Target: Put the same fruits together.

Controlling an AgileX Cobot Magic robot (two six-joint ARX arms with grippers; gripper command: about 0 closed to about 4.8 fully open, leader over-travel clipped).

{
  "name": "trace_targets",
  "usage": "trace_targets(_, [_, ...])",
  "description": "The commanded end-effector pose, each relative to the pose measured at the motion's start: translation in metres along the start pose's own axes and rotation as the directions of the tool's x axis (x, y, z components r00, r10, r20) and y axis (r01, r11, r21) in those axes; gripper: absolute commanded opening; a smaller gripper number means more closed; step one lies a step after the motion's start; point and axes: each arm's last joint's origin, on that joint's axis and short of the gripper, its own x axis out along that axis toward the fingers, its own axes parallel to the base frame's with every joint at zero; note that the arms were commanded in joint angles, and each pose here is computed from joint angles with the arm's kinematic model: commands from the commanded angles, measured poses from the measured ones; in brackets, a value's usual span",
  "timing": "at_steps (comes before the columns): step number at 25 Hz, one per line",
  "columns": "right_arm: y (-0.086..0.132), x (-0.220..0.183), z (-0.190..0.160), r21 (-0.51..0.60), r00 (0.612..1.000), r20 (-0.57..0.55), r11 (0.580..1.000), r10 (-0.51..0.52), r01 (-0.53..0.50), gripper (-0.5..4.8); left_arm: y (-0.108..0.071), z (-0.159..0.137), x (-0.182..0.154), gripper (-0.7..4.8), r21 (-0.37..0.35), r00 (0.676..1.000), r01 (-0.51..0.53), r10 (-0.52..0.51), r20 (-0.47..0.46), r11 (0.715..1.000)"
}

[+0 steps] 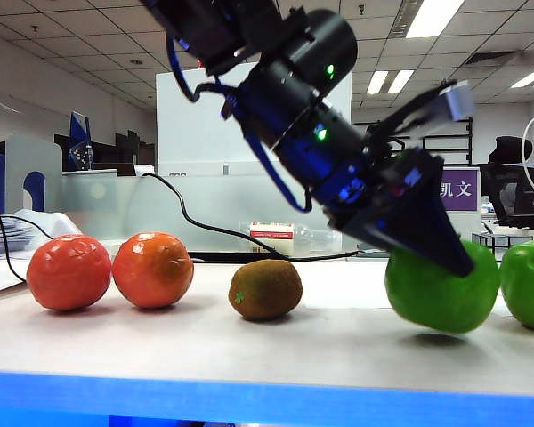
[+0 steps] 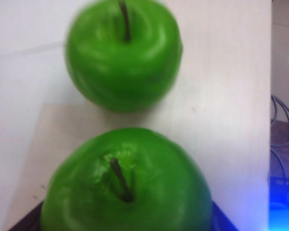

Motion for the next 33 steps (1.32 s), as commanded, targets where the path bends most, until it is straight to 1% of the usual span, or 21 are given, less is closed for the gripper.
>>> trace_targets(1, [0.0,-0.001,0.001,-0.002,1.0,0.017,1.0,-0.003,0.003,4.79,-0.001,0.001,0.002,-0.05,-0.011,0.997,-0.002,0.003,0.077,1.0])
trace_targets(6, [0.0,-0.001,0.001,-0.002,1.0,0.016,1.0,-0.001,0.002,4.79,0.003,0.005,0.005,-0.06,-0.01,0.99,-0.031,0.032,0.139,0.999])
trace_targets(12, [0.0,-0.001,0.001,-0.002,1.0,0.016,1.0,-0.001,0.002,4.79,0.004,-0.003,0.014,-0.06,-0.032,0.993,-0.027,0.03,0.113,0.999])
trace_targets(15, [0.0,-0.001,0.001,-0.002,1.0,0.015,1.0,-0.002,0.002,4.79,0.006,-0.012,0.023,-0.06,-0.059,0.996,-0.016,0.021,0.082,0.998])
trace_targets(22, [0.0,-0.001,0.001,-0.003,1.0,0.016,1.0,-0.001,0.001,4.79,0.007,-0.016,0.023,-0.01,-0.074,0.998,-0.01,0.015,0.067,0.997])
trace_targets(24, [0.0,-0.001,0.001,-0.003,1.0,0.016,1.0,-0.001,0.001,4.79,0.009,-0.018,0.021,0.78,-0.086,0.998,0.002,0.003,0.059,0.996])
trace_targets(25, [0.0,-0.001,0.001,-0.003,1.0,0.016,1.0,-0.001,0.001,4.79,0.01,-0.02,0.021,1.63,-0.092,0.999,0.0,0.005,0.053,0.996])
trace_targets(26, [0.0,-0.001,0.001,-0.003,1.0,0.016,1.0,-0.001,0.001,4.79,0.011,-0.021,0.02,2.23,-0.096,0.999,-0.001,0.006,0.049,0.995])
trace_targets(27, [0.0,-0.001,0.001,-0.003,1.0,0.016,1.0,-0.001,0.001,4.79,0.011,-0.021,0.02,3.07,-0.101,0.999,-0.002,0.006,0.043,0.995])
trace_targets(28, [0.0,-0.001,0.001,-0.003,1.0,0.016,1.0,-0.001,0.001,4.79,0.012,-0.022,0.019,3.5,-0.103,0.999,-0.008,0.012,0.038,0.995])
trace_targets(29, [0.0,-0.001,0.001,-0.003,1.0,0.016,1.0,-0.001,0.001,4.79,0.013,-0.023,0.019,4.36,-0.105,0.999,-0.01,0.014,0.037,0.994])
trace_targets(30, [0.0,-0.001,0.001,-0.003,1.0,0.016,1.0,-0.001,0.001,4.79,0.013,-0.023,0.019,4.75,-0.106,0.999,-0.011,0.015,0.037,0.994])
trace_targets(33, [0.0,-0.001,0.001,-0.003,1.0,0.016,1.0,-0.001,0.001,4.79,0.014,-0.023,0.019,4.79,-0.106,0.998,-0.053,0.055,0.019,0.993])
